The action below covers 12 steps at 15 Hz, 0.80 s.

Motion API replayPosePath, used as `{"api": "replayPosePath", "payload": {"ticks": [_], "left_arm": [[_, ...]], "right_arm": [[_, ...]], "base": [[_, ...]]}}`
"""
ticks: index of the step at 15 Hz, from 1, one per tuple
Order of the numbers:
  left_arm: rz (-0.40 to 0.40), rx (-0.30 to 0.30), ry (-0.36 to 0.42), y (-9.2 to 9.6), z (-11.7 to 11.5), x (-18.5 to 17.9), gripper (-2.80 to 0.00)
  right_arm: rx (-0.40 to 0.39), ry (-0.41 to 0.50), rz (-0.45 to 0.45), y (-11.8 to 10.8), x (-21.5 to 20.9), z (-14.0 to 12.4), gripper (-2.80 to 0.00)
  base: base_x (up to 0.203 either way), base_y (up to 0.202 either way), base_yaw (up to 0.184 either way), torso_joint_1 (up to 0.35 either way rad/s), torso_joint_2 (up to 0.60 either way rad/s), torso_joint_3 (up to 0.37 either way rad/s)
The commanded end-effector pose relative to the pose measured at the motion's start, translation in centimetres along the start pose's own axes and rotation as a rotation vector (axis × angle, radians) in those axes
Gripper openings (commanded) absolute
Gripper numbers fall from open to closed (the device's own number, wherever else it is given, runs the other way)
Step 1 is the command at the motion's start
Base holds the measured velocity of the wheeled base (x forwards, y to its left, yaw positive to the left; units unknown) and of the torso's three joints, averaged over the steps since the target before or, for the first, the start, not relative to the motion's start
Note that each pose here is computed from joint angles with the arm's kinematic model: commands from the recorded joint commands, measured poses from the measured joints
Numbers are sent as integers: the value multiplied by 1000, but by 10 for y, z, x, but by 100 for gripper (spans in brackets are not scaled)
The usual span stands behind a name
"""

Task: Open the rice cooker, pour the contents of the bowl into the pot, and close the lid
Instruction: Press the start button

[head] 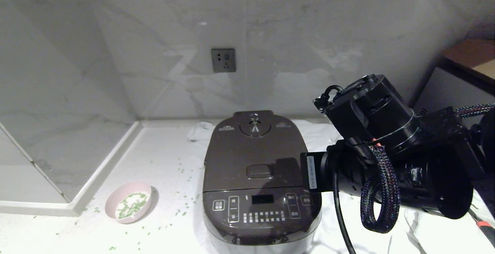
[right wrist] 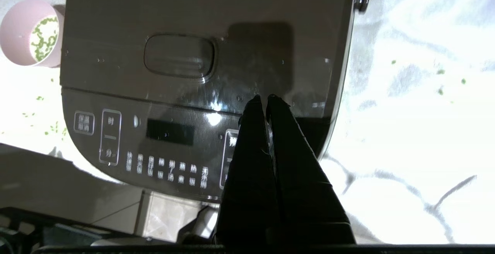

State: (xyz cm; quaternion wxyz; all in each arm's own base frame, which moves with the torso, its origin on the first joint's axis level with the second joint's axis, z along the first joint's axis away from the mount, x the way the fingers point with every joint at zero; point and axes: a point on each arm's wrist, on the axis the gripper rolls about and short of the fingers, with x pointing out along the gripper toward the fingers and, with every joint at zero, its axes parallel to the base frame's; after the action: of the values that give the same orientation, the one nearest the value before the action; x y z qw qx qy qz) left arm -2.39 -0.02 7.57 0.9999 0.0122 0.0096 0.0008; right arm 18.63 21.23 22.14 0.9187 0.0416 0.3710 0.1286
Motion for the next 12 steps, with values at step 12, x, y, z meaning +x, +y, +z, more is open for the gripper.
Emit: {"api": "replayPosePath", "payload": {"ticks": [12], "left_arm": [[1,0,1,0,0,0,-280]], "right_arm": [[16,182,1,2,30,-27,-280]], "base": [[0,0,0,0,0,0]]}}
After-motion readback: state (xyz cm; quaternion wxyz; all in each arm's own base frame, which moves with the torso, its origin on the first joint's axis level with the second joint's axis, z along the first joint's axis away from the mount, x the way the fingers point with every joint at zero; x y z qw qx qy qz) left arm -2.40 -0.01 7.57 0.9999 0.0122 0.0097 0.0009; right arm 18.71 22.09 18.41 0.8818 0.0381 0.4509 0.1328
